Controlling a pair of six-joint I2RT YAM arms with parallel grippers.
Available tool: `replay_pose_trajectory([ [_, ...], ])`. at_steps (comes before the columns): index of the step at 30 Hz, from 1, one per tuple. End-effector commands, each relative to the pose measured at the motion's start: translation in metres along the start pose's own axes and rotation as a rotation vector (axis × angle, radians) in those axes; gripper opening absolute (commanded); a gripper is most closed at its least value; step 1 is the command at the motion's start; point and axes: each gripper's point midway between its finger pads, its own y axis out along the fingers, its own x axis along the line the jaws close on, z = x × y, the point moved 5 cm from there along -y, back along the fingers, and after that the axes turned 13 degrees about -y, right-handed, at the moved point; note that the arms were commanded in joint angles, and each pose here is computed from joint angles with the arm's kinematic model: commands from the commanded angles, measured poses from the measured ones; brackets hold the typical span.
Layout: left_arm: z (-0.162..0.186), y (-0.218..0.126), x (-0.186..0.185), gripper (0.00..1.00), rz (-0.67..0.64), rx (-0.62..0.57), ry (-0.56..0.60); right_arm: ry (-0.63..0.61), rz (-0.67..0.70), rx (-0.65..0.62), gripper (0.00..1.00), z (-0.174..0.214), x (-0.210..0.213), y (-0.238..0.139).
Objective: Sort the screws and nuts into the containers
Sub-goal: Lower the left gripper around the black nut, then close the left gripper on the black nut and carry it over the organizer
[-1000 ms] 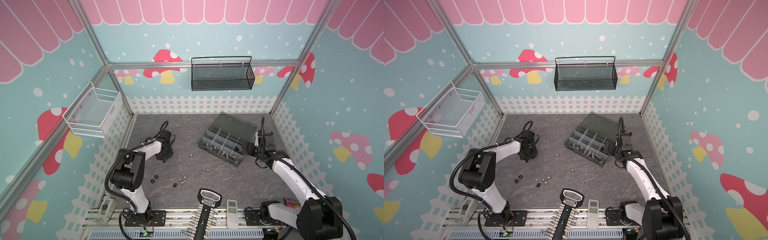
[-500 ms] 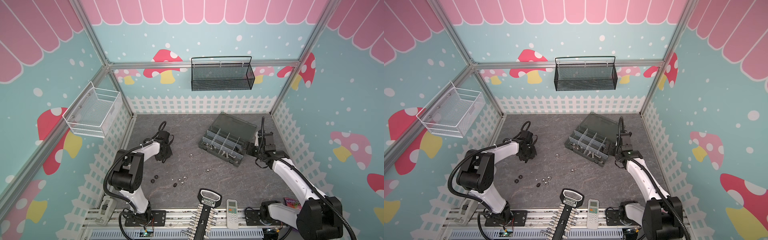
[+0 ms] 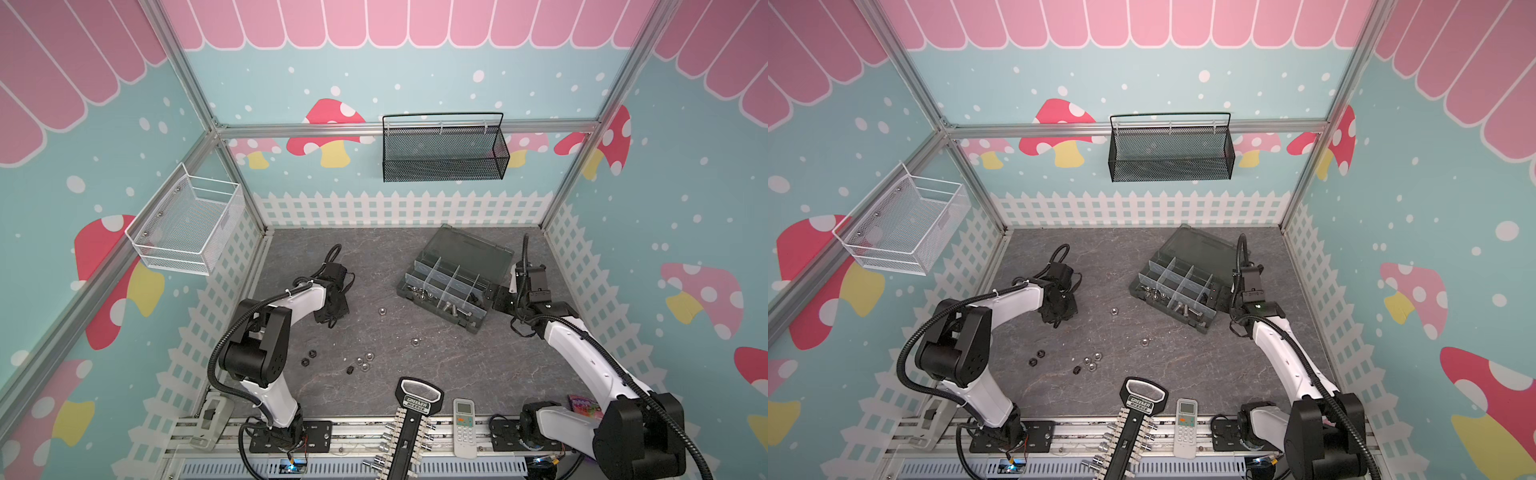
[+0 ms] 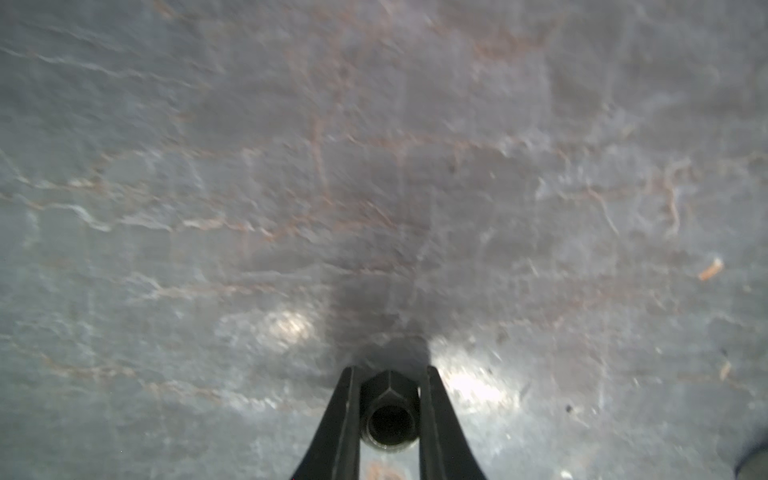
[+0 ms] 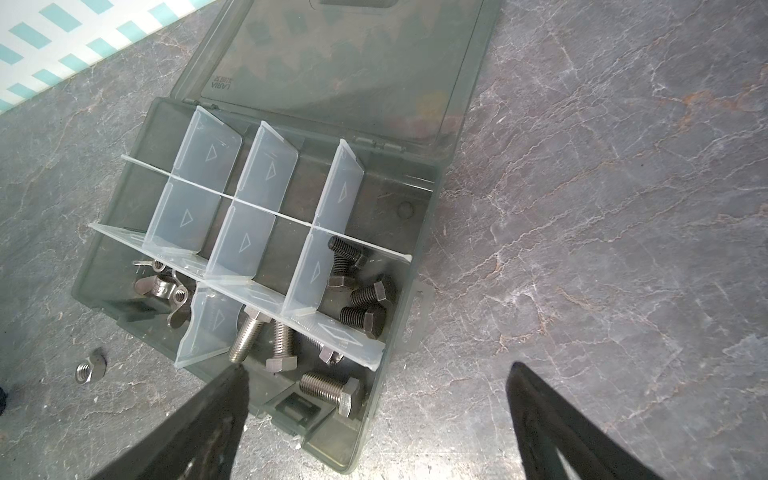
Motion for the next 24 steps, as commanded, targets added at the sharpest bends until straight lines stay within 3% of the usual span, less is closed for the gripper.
replay_pose_trajectory([
  [1, 0.011, -0.016, -0.014, 0.15, 0.02, 0.019, 0.033, 0.016, 0.005, 0.001, 0.98, 0.002, -0.002, 0.001],
  [13, 0.029, -0.087, -0.131, 0.13, 0.331, -0.104, 0.174, 0.025, 0.002, -0.028, 0.98, -0.001, -0.002, -0.003],
  [24, 0.048, -0.098, -0.252, 0.13, 0.527, -0.138, 0.289, 0.034, 0.003, -0.064, 0.98, -0.003, -0.002, -0.009],
])
